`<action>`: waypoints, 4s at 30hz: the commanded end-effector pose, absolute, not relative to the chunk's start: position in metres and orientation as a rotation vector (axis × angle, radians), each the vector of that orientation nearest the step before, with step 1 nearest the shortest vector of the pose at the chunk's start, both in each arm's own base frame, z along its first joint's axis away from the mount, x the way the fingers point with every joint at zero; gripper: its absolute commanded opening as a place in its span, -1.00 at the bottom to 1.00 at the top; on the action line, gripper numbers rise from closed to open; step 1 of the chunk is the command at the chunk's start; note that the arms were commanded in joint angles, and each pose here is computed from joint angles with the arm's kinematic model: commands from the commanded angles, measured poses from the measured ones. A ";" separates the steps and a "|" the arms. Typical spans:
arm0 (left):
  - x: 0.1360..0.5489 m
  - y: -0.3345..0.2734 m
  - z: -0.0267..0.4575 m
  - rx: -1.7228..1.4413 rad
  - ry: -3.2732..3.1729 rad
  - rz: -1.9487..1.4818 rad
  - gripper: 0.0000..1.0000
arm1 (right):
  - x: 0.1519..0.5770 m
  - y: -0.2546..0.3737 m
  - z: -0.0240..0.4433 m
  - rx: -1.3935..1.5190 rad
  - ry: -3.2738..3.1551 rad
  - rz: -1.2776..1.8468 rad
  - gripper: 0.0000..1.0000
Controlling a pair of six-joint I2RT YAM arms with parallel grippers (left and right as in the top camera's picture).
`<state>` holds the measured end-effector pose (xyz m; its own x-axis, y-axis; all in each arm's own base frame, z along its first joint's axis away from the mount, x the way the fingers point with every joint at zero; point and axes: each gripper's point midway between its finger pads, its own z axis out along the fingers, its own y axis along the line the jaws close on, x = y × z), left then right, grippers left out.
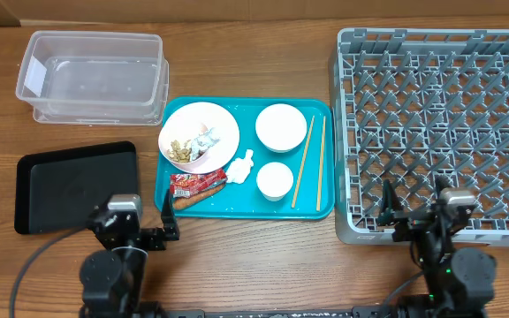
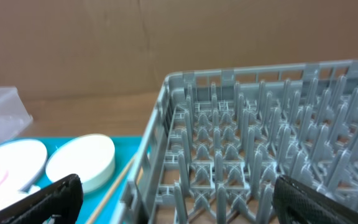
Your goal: Sort waste into correct bins and load items into the dishwasher
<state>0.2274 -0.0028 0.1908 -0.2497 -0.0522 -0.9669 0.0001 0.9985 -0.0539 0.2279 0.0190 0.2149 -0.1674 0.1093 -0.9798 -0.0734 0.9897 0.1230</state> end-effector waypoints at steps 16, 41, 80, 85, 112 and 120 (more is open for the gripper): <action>0.221 -0.040 0.261 0.025 2.411 -0.304 1.00 | 0.229 0.024 0.245 0.141 2.372 0.206 1.00; 0.399 -0.088 0.154 0.115 2.509 -0.340 1.00 | 0.239 0.018 0.237 0.162 2.406 0.158 1.00; 0.495 0.030 0.277 -0.236 2.097 0.050 -0.92 | 0.248 0.019 0.221 0.169 2.478 0.150 1.00; 0.522 0.058 0.248 -0.292 2.090 0.081 -0.73 | 0.248 0.019 0.221 0.168 2.478 0.150 1.00; 0.320 -0.115 0.114 0.244 3.024 -0.324 0.28 | 0.248 0.019 0.221 0.169 2.479 0.150 1.00; 0.308 -0.123 0.074 0.369 3.022 -0.171 0.44 | 0.248 0.019 0.221 0.168 2.479 0.150 1.00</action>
<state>0.3077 -0.1316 0.0880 -0.9758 0.1947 -0.0997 0.2104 0.9600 -0.1848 0.2439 0.0198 0.2087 -0.8083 0.1506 -0.5692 0.0811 0.9860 0.1457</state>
